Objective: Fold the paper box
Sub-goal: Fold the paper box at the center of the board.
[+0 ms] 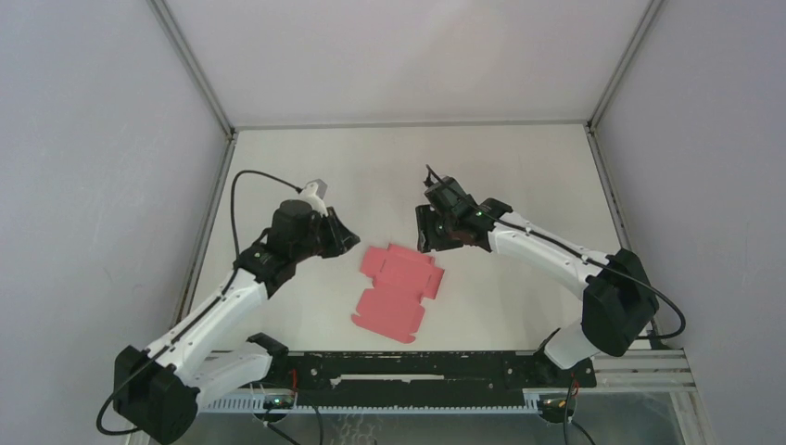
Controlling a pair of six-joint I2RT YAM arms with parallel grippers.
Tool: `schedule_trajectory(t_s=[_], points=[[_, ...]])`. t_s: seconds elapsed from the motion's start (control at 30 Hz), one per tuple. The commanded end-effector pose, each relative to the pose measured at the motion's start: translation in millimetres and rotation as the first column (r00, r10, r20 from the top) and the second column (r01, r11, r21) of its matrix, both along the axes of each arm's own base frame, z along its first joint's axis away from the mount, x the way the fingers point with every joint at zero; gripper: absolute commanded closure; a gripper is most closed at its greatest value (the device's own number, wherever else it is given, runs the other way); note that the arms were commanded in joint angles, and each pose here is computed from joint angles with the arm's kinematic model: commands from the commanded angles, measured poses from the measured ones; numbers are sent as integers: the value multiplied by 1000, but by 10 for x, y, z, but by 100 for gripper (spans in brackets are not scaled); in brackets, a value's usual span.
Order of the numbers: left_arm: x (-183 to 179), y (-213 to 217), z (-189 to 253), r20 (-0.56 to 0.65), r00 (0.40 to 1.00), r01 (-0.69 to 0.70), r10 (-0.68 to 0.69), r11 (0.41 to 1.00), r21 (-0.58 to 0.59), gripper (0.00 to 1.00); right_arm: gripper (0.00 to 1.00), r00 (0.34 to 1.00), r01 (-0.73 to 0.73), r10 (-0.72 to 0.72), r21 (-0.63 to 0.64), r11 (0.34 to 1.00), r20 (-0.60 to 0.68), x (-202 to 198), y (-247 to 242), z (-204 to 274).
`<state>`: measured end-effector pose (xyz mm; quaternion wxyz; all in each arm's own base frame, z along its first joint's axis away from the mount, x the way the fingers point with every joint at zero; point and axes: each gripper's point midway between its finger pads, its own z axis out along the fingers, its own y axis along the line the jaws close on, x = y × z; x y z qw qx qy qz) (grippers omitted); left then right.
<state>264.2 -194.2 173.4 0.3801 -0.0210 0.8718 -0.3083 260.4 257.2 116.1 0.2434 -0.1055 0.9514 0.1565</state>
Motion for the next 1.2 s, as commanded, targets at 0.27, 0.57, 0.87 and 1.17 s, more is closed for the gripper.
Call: schedule_trajectory(t_s=[0.27, 0.57, 0.87, 1.17], points=[[-273, 359, -510, -80, 985, -144, 150, 986, 79, 70, 42, 999, 4, -4, -5, 1000, 39, -70, -270, 21], [58, 515, -595, -23, 971, -229, 237, 957, 179, 57, 40, 994, 69, -81, 164, 984, 69, 177, -526, 97], [252, 493, -768, -75, 968, -224, 238, 962, 158, 56, 40, 999, -49, 43, 284, 958, 30, 393, -359, 54], [151, 549, -1006, -115, 965, -217, 237, 962, 163, 56, 38, 966, -251, 255, 321, 913, 32, 474, -54, -165]])
